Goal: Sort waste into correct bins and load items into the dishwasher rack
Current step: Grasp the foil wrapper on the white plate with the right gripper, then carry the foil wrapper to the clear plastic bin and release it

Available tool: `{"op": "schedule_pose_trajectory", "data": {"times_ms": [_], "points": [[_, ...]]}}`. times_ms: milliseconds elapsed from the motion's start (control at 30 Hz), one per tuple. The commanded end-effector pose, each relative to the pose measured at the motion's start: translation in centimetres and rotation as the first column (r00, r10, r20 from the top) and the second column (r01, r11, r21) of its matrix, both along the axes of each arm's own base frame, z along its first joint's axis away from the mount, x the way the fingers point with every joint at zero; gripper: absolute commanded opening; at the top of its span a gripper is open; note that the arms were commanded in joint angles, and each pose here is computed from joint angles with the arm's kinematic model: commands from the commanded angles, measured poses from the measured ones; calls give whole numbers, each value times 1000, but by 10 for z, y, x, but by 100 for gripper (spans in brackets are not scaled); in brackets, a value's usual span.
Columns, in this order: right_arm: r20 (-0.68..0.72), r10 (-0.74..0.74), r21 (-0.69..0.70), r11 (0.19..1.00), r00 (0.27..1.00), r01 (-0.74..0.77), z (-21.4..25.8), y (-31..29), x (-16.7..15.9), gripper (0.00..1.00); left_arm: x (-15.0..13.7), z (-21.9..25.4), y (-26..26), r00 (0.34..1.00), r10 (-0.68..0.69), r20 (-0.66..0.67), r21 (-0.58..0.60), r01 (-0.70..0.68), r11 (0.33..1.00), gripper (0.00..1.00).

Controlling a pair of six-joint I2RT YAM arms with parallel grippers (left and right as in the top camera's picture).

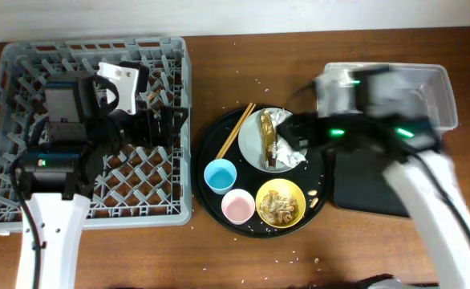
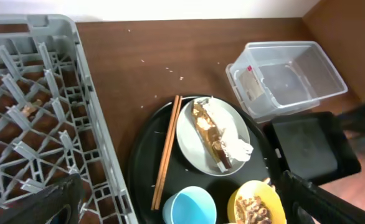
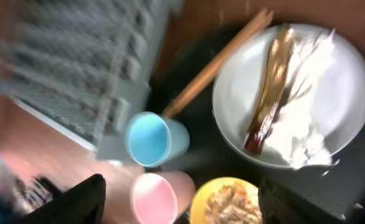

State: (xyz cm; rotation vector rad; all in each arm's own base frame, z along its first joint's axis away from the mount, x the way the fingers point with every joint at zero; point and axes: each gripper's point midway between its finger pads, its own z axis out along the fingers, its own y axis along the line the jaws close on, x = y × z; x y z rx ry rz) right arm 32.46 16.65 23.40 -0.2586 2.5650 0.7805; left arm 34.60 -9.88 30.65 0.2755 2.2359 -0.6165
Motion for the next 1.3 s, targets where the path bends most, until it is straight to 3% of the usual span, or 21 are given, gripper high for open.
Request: {"op": "schedule_pose_trajectory", "data": {"times_ms": [0,33,100,167,233,333,400,467,500,633,700,733,867,933,967,1067,1100,1133,1167,1233,1267], "points": [[-132,-63,-212,977,989,34,-86,22,22,72,0,6,-4,1000,-23,10,-17,23,1000,99],[-190,-88,-230,972,978,43,-131,37,38,61,0,6,-4,1000,-23,10,-17,23,1000,99],[-216,-140,-245,966,966,85,-177,42,60,61,0,6,-4,1000,-23,10,-17,23,1000,99],[-210,-299,-368,906,931,208,-223,21,74,61,0,6,-4,1000,-23,10,-17,23,1000,99],[-238,-281,-335,922,930,193,-230,27,74,60,0,6,-4,1000,-23,10,-17,23,1000,99],[-220,-154,-270,958,963,92,-211,41,72,41,0,6,-4,1000,-23,10,-17,23,1000,99],[-47,-89,-252,965,995,74,-148,40,85,53,0,6,-4,1000,-23,10,-17,23,1000,99],[17,-139,-320,938,990,137,-135,23,90,57,0,6,-4,1000,-23,10,-17,23,1000,99],[-16,-167,-402,904,986,147,-163,11,90,58,0,6,-4,1000,-23,10,-17,23,1000,99],[-124,-183,-453,885,975,108,-222,9,84,57,0,6,-4,1000,-23,10,-17,23,1000,99],[-157,-169,-400,912,973,94,-219,20,81,32,0,6,-4,1000,-23,10,-17,23,1000,99],[-207,-132,-334,941,969,57,-214,32,72,7,0,6,-4,1000,-23,10,-17,24,1000,99],[-30,-125,-192,974,992,117,-89,34,91,4,0,6,-4,1000,-23,10,-17,23,1000,99],[85,-411,-185,889,908,419,-29,-39,107,4,0,6,-4,1000,-23,10,-17,23,1000,99],[74,-647,-202,736,759,647,-26,-112,113,4,0,6,-4,1000,-23,10,-17,24,1000,99],[-91,-899,-210,439,429,874,-72,-199,118,4,0,6,-4,1000,-23,10,-17,23,1000,99],[-117,-919,-220,393,376,893,-82,-210,119,5,0,6,-4,1000,-23,10,-17,23,1000,99],[-161,-919,-192,387,360,902,-94,-223,128,24,0,6,-4,1000,-23,10,-17,23,1000,99],[-150,-819,-68,567,554,821,-77,-209,147,41,0,6,-4,1000,-23,10,-17,23,1000,99],[-56,-590,103,799,806,592,-15,-163,149,50,0,6,-4,1000,-23,10,-17,23,1000,99],[-27,-528,91,844,849,529,-5,-144,140,53,0,6,-4,1000,-23,10,-17,23,1000,99]]}}
